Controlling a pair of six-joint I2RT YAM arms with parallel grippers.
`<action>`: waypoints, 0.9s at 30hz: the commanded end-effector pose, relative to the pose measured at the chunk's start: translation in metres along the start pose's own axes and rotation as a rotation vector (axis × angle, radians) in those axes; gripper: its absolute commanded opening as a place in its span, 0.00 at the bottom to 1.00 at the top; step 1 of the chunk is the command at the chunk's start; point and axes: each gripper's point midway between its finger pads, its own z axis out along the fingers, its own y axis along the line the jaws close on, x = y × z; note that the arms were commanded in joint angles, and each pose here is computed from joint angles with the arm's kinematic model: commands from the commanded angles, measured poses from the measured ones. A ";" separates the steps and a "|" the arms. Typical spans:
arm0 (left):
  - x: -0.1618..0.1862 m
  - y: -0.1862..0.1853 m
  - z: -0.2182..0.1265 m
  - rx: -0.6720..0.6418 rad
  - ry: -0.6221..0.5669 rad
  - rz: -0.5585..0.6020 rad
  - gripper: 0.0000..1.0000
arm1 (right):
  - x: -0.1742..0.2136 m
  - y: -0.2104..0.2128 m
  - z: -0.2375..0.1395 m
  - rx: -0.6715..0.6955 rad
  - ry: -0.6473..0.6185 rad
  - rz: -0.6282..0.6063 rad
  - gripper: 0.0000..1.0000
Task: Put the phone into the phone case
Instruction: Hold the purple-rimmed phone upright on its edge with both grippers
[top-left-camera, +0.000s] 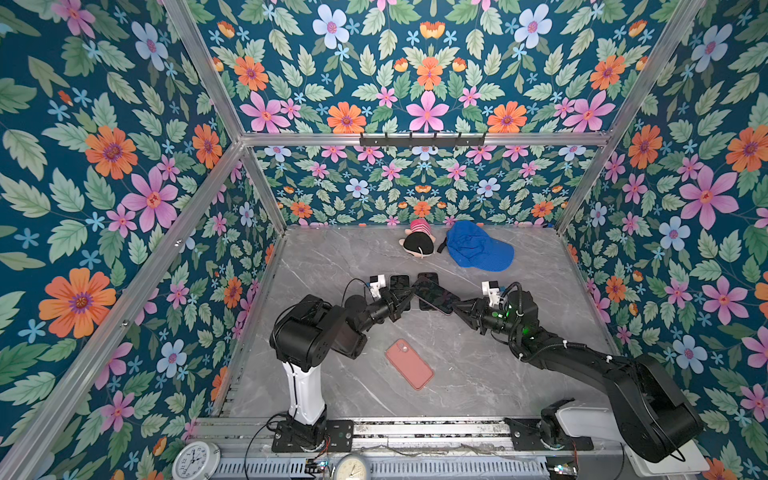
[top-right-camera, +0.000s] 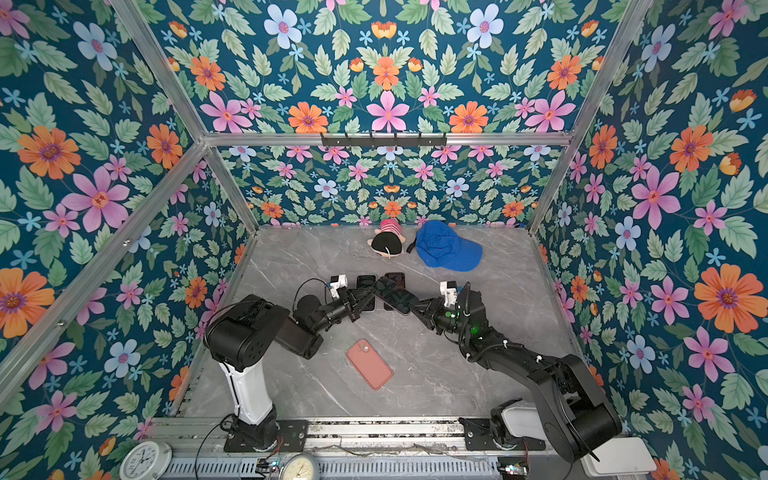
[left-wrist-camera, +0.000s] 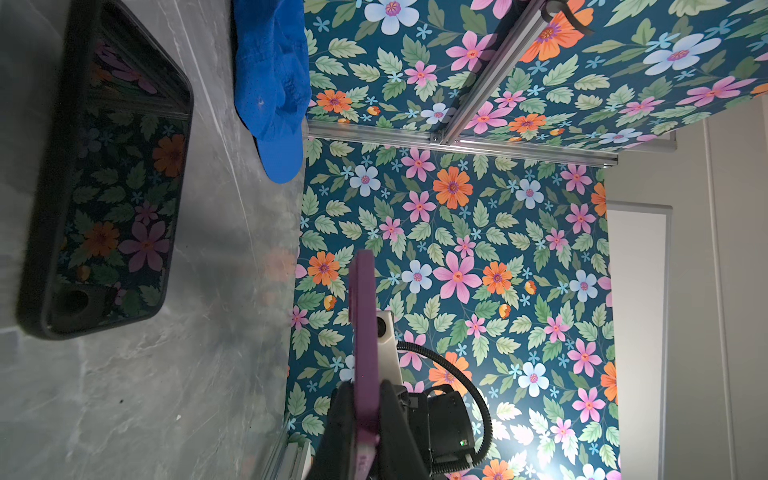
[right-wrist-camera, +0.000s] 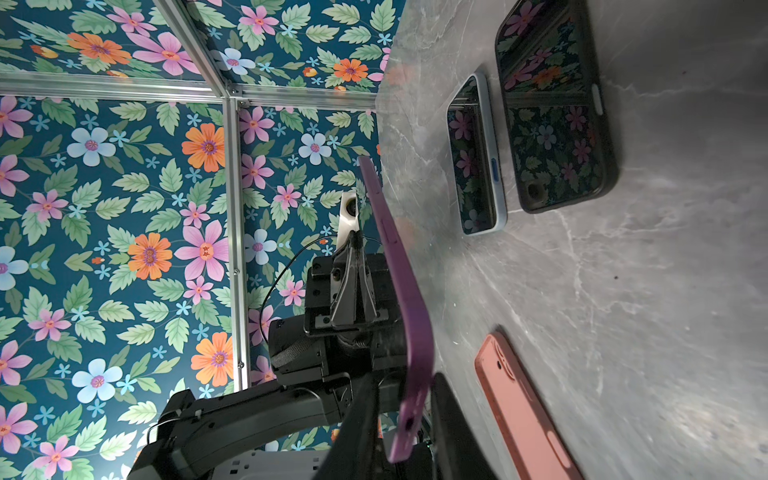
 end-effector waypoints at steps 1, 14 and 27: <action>0.005 -0.022 -0.001 0.080 0.019 0.050 0.00 | -0.005 0.011 0.002 -0.036 -0.015 -0.034 0.24; 0.005 -0.021 -0.001 0.077 0.022 0.048 0.03 | -0.007 0.015 0.005 -0.052 -0.009 -0.035 0.05; 0.014 0.002 -0.018 -0.012 0.024 0.052 0.43 | 0.002 0.005 -0.002 0.005 0.013 -0.024 0.00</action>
